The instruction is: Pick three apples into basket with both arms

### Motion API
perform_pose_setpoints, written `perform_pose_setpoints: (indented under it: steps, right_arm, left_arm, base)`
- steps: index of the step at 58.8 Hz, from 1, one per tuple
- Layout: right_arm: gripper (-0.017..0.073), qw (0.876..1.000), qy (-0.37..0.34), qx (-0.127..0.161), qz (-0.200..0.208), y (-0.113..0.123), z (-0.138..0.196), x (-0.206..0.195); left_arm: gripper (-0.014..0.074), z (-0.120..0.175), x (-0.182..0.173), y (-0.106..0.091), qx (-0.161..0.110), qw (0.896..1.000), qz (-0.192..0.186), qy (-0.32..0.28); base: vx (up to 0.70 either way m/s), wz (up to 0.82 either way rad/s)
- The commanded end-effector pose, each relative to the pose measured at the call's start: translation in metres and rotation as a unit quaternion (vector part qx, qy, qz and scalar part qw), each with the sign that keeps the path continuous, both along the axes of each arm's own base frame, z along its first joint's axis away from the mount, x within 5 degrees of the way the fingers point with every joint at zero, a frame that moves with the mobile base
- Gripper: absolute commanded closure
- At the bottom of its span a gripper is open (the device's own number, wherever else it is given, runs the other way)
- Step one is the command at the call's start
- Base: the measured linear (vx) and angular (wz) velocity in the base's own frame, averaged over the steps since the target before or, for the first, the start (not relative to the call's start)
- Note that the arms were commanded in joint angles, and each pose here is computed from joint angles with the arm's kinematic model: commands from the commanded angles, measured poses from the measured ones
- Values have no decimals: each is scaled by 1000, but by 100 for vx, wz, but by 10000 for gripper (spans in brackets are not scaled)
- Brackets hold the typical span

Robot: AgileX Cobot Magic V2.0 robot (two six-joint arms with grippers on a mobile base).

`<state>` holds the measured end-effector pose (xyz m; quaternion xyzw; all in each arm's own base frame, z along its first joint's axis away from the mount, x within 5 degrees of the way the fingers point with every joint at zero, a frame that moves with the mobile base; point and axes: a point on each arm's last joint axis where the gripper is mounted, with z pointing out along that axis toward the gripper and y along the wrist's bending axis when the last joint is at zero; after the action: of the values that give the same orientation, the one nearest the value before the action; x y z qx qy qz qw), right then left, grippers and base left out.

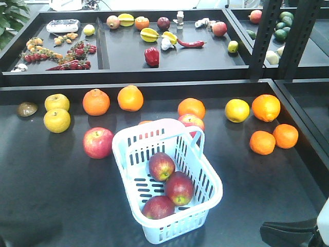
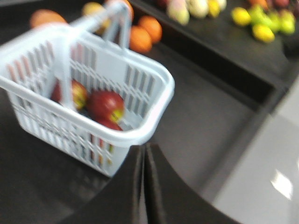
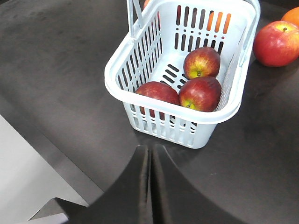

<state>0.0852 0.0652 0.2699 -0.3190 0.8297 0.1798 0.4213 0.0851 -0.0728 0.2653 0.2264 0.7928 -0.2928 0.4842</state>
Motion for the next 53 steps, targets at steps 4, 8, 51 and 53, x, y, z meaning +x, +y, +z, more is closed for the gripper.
perform_pose_setpoints:
  steps: [4, 8, 51, 53]
  right_arm:
    - [564, 999, -30, 21, -13, 0, 12, 4]
    - [564, 999, -30, 21, -13, 0, 12, 4]
    - [564, 999, -27, 19, -11, 0, 12, 4]
    - [564, 999, -26, 19, -10, 0, 11, 3]
  left_arm:
    - [600, 19, 12, 7, -52, 994, 80, -44]
    - [600, 16, 14, 9, -45, 994, 91, -51]
    - [600, -57, -29, 51, -2, 952, 195, -234]
    - [600, -56, -30, 52, 6, 948, 196, -250]
  base:
    - [0, 0]
    - [0, 0]
    - [0, 0]
    - [0, 0]
